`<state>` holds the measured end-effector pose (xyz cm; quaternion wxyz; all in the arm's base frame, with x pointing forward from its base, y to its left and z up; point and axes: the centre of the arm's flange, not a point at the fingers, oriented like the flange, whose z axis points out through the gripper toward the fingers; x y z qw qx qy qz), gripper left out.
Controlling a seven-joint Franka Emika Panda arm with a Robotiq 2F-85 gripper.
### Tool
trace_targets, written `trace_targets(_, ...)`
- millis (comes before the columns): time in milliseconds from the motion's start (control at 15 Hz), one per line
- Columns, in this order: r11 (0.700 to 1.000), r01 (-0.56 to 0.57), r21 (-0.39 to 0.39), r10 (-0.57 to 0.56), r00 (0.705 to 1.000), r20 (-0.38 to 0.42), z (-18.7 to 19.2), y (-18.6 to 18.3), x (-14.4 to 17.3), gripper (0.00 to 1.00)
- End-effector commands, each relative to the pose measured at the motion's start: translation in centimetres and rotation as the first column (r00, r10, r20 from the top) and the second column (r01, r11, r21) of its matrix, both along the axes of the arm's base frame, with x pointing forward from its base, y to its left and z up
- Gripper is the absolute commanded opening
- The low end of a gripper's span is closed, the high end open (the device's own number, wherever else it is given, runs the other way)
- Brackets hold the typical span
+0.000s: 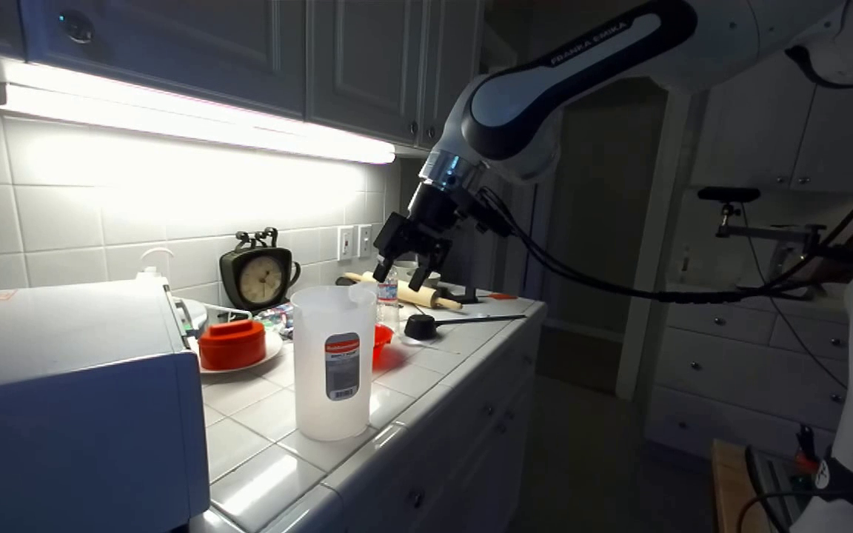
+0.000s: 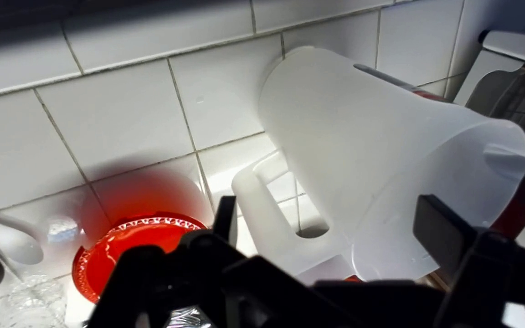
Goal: Move the jar to the right and open the oven
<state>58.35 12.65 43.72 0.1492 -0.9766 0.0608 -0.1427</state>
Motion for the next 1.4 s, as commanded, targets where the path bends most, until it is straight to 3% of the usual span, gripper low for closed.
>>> trace_targets(0, 0.998, -0.009, -0.065, 0.011, 1.0, 0.029, -1.4, 2.3, 3.3, 1.0)
trace_targets(333, 0.996, 0.017, -0.082, -0.014, 0.999, 0.038, -3.0, 3.9, 5.4, 1.0)
trace_targets(400, 0.997, 0.03, -0.077, -0.027, 0.999, 0.032, -3.0, 4.2, 5.5, 0.84)
trace_targets(467, 0.997, 0.041, -0.07, -0.039, 0.999, 0.027, -2.9, 4.4, 5.6, 0.74)
trace_targets(800, 0.987, 0.145, -0.065, -0.145, 0.989, -0.003, -2.5, 5.1, 6.0, 0.38)
trace_targets(1067, 0.956, 0.277, -0.091, -0.283, 0.957, -0.062, -2.7, 4.8, 6.0, 0.09)
trace_targets(1200, 0.942, 0.319, -0.105, -0.327, 0.942, -0.079, -2.8, 4.6, 5.7, 0.0)
trace_targets(1333, 0.931, 0.346, -0.12, -0.358, 0.928, -0.106, -2.8, 4.4, 5.5, 0.0)
